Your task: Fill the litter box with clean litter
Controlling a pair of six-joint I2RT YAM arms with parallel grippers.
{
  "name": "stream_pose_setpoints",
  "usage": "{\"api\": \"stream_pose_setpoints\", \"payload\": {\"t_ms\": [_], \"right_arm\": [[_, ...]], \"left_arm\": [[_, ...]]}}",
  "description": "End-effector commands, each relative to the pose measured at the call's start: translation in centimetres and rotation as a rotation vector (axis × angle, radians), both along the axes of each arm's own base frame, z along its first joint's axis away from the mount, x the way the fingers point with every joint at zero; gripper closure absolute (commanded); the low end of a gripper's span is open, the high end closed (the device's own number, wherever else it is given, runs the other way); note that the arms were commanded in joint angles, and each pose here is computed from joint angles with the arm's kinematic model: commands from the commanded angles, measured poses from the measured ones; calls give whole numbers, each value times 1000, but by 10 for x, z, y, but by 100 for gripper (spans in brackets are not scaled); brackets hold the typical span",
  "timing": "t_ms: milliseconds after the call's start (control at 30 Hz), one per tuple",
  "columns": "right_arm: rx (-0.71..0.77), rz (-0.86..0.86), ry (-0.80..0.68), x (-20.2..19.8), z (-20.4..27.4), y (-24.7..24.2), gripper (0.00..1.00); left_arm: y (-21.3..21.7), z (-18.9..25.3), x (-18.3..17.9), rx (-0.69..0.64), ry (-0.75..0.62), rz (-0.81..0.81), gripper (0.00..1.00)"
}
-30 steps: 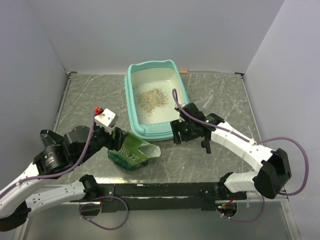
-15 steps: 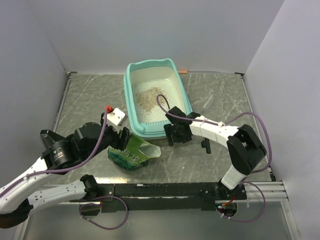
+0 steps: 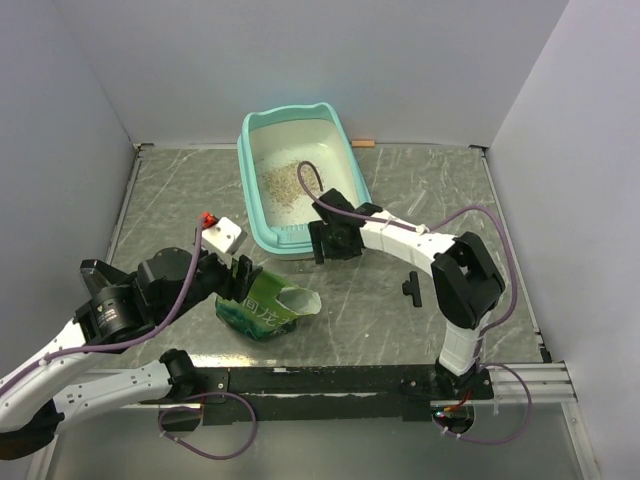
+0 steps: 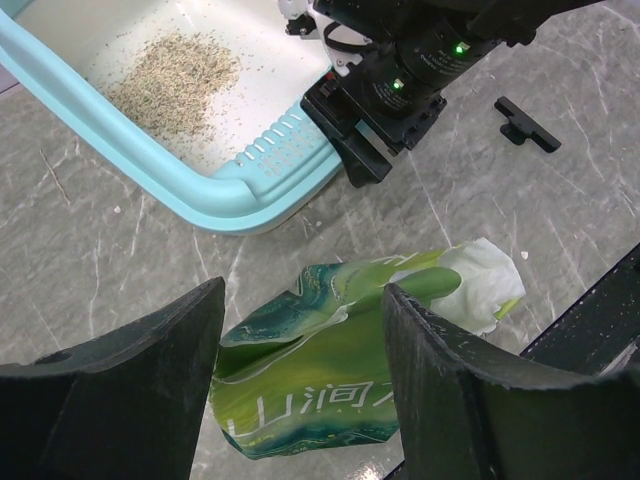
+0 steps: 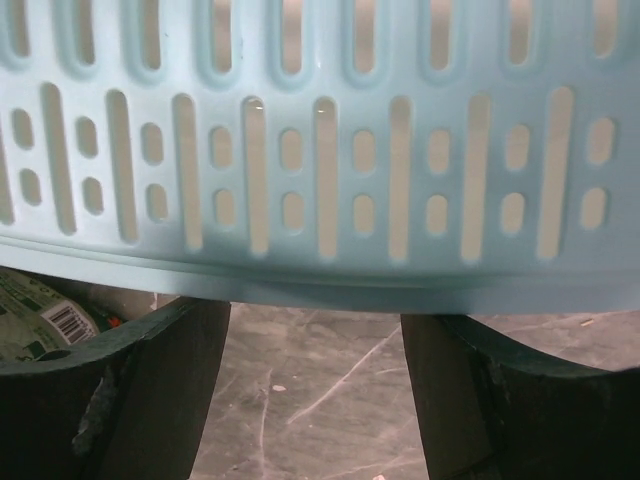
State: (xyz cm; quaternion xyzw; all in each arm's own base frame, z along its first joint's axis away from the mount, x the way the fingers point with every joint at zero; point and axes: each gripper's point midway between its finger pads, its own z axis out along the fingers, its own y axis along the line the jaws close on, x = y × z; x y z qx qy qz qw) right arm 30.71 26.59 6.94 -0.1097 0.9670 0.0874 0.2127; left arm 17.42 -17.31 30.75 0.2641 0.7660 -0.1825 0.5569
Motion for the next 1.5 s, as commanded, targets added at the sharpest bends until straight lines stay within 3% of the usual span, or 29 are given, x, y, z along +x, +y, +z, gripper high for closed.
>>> {"api": "stream_pose_setpoints", "payload": {"t_ms": [0, 200, 433, 700, 967, 1200, 1267, 1300, 1333, 1367, 1467], "right_arm": [[28, 3, -149, 15, 47, -2, 24], [46, 74, -216, -20, 96, -34, 20], [89, 242, -224, -70, 136, -53, 19], [164, 304, -276, -98, 163, -53, 18], [172, 322, -277, -113, 164, -55, 18], [188, 308, -290, -124, 164, -65, 18], [187, 303, -289, -127, 161, -68, 18], [195, 304, -285, -129, 160, -69, 18], [206, 313, -281, -132, 161, -68, 18], [218, 320, -282, -135, 163, -68, 18], [264, 349, -283, -146, 168, -67, 18]], "left_arm": [[0, 22, 0, -34, -36, -7, 31], [3, 44, -7, 25, -58, -67, 27], [-23, 24, -40, 181, 35, -374, 14], [-9, -2, -18, 442, 63, -322, 12], [7, -38, -19, 551, 138, -292, 12], [11, -88, -21, 628, 257, -310, 29], [11, -93, -19, 645, 254, -306, 46], [10, -91, -15, 645, 245, -296, 75], [9, -89, -13, 645, 235, -291, 93], [7, -85, -9, 641, 227, -280, 99], [1, -67, 3, 616, 175, -241, 99]]}}
